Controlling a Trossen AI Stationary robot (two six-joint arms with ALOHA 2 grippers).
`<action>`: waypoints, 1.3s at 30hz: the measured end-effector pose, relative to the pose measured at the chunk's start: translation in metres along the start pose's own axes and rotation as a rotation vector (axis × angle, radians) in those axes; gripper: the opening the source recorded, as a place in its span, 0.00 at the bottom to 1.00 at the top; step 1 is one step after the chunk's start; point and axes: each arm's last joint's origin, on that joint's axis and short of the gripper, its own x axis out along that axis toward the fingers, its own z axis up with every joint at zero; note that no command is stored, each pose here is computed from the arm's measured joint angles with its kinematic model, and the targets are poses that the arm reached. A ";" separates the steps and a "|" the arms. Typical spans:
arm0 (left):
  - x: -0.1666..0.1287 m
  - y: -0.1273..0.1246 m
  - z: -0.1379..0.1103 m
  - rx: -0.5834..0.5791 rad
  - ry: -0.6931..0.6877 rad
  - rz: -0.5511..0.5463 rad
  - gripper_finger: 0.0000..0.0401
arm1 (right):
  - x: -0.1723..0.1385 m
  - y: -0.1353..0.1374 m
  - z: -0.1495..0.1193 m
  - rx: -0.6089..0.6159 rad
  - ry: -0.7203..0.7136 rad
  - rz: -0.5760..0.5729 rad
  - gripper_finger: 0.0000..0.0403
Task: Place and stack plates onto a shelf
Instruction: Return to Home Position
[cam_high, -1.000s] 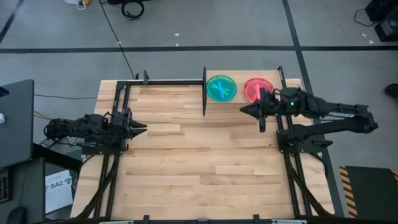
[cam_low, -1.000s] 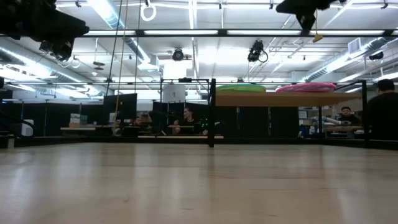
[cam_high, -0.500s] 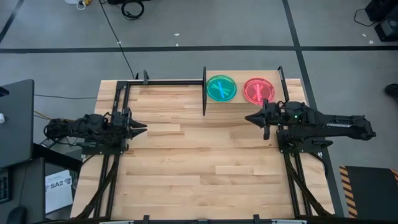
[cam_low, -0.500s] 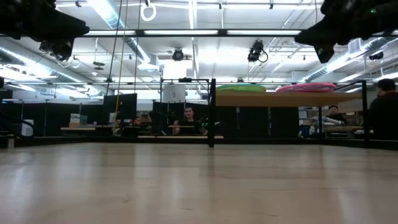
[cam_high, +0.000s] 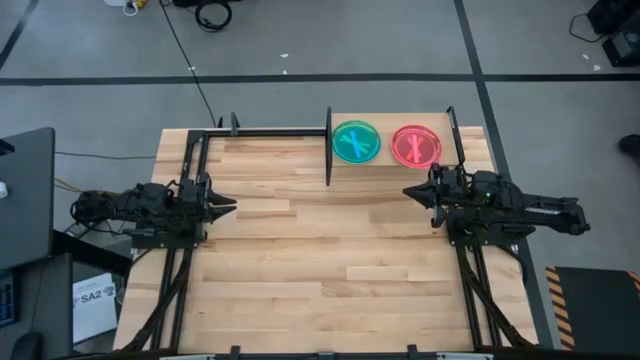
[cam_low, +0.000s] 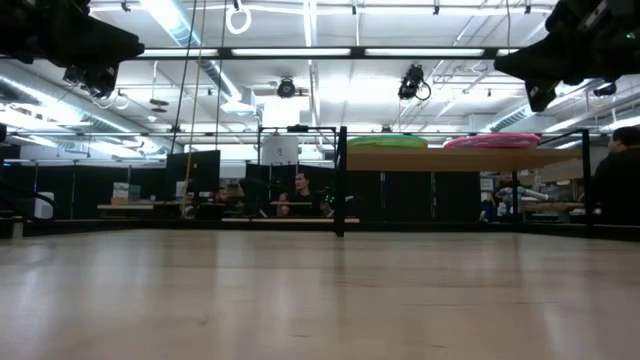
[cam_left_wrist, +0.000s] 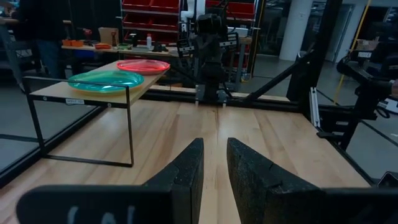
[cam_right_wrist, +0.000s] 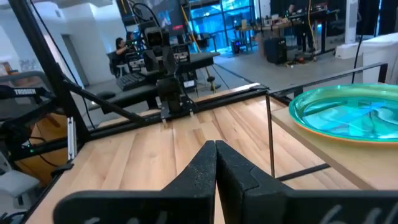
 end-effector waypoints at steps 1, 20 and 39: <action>0.000 0.000 0.000 0.004 0.001 0.000 0.19 | -0.001 0.000 -0.002 0.001 -0.006 0.001 0.03; 0.021 -0.002 -0.041 -0.018 -0.101 -0.008 0.19 | -0.004 -0.004 -0.020 -0.026 -0.044 0.008 0.03; 0.025 -0.002 -0.054 0.044 -0.064 -0.040 0.19 | 0.001 -0.008 -0.040 -0.017 0.021 0.016 0.03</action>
